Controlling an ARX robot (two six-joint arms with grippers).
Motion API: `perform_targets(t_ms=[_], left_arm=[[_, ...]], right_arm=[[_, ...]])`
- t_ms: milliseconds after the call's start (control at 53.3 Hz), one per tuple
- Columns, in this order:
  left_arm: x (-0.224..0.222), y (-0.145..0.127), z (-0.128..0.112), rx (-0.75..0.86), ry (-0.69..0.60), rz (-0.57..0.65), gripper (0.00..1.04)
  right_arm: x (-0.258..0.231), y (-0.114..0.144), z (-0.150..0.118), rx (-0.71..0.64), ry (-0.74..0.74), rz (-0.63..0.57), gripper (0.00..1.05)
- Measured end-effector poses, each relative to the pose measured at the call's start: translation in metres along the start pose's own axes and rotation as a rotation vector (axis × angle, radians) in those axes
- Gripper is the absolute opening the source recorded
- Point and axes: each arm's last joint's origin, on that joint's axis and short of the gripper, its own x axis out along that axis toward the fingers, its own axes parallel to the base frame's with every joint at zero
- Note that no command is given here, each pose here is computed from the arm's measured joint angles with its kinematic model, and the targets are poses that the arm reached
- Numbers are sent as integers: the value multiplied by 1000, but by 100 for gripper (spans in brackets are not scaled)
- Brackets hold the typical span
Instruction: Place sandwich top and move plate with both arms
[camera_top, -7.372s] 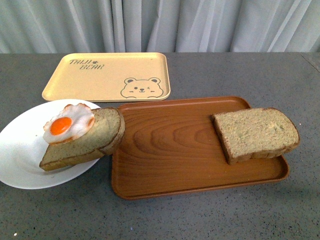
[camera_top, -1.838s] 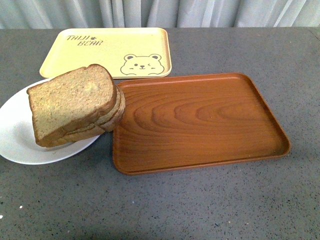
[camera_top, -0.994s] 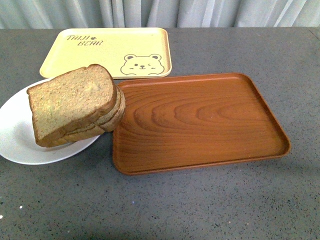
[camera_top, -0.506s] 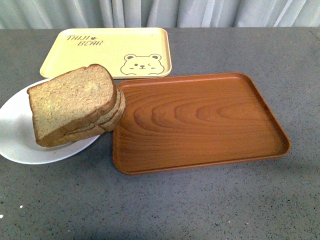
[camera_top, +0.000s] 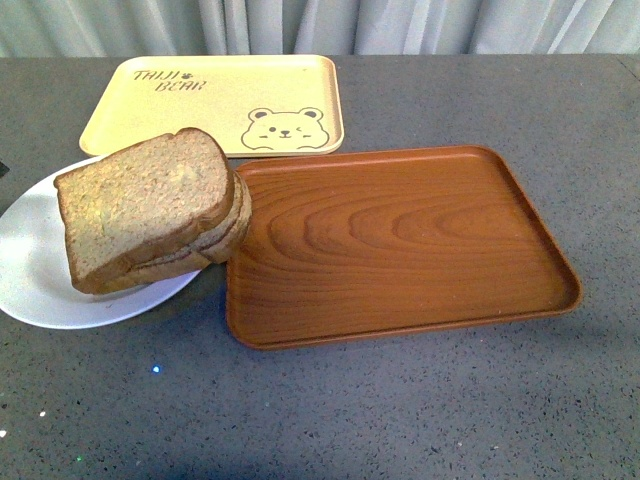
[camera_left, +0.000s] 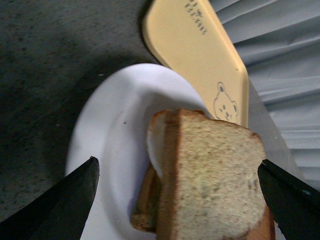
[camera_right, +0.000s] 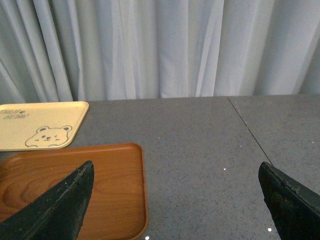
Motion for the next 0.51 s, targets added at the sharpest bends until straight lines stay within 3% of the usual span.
perform_targets(t_ms=[169, 506], left_arm=[[9, 30, 0, -116, -37, 83, 96], [18, 38, -7, -166, -42, 118, 96]], right_arm=[[0, 0, 0, 0, 0, 0, 96], [0, 0, 0, 0, 0, 0, 96]])
